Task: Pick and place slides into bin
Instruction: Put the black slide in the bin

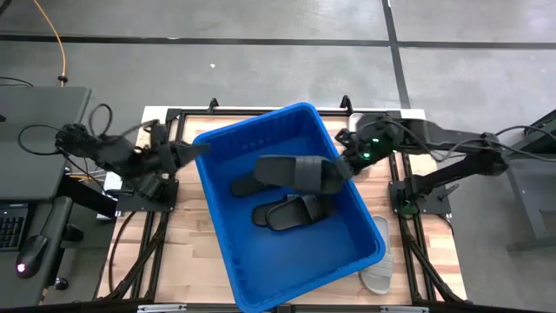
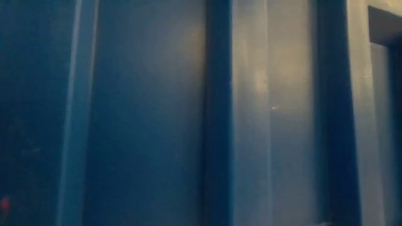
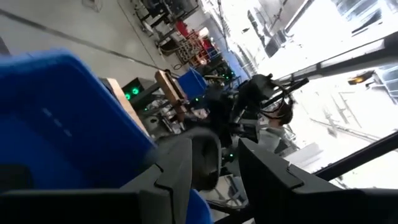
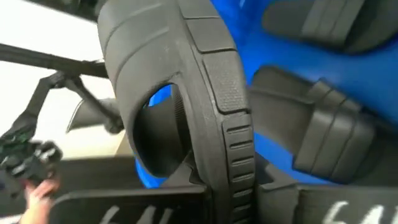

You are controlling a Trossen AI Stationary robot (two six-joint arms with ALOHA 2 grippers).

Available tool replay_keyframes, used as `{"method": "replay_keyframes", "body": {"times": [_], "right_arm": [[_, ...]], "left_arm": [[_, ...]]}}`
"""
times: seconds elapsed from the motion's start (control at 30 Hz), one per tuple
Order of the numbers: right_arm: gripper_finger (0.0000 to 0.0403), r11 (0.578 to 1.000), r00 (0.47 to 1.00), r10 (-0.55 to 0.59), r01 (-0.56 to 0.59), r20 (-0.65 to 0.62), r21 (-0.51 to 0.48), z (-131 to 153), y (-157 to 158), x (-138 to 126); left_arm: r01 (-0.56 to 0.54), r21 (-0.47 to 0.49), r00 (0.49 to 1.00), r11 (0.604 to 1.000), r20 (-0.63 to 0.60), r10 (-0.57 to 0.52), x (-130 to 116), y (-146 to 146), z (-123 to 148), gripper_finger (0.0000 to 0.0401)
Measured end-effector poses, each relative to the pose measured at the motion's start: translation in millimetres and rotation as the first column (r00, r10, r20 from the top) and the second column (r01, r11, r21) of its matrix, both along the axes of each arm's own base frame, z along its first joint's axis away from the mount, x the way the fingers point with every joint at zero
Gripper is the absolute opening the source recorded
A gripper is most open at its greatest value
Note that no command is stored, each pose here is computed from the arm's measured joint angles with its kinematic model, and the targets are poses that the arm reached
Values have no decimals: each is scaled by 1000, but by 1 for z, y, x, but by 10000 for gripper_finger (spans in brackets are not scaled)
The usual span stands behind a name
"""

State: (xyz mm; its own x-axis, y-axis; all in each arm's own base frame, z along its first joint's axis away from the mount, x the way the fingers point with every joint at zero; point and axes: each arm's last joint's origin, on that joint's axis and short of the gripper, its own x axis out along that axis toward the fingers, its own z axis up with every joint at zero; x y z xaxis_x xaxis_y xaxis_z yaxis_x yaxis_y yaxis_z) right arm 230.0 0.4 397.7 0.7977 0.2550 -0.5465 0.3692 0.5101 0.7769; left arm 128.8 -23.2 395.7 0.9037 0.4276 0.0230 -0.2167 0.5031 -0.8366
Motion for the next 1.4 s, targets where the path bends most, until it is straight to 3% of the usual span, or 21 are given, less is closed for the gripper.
{"method": "replay_keyframes", "body": {"times": [0.3,0.47,0.63,0.87,1.07,1.4], "right_arm": [[7,982,984,88,-59,-158,180,-31,-34,59],[7,980,980,110,-79,-165,182,-31,-52,106],[6,980,952,143,-98,-271,173,-36,-72,143],[5,980,878,174,-110,-446,167,-47,-102,167],[5,965,857,201,-90,-474,245,-72,-112,183],[5,971,838,145,-19,-526,237,-88,-119,185]], "left_arm": [[44,71,995,996,81,-50,-48,16,12,122],[91,125,992,988,73,-101,-55,17,12,122],[99,118,992,988,72,-108,-54,16,11,122],[115,97,988,989,90,-124,-54,16,12,122],[125,88,986,988,97,-134,-54,16,12,122],[147,95,984,985,86,-155,-54,15,11,122]]}}
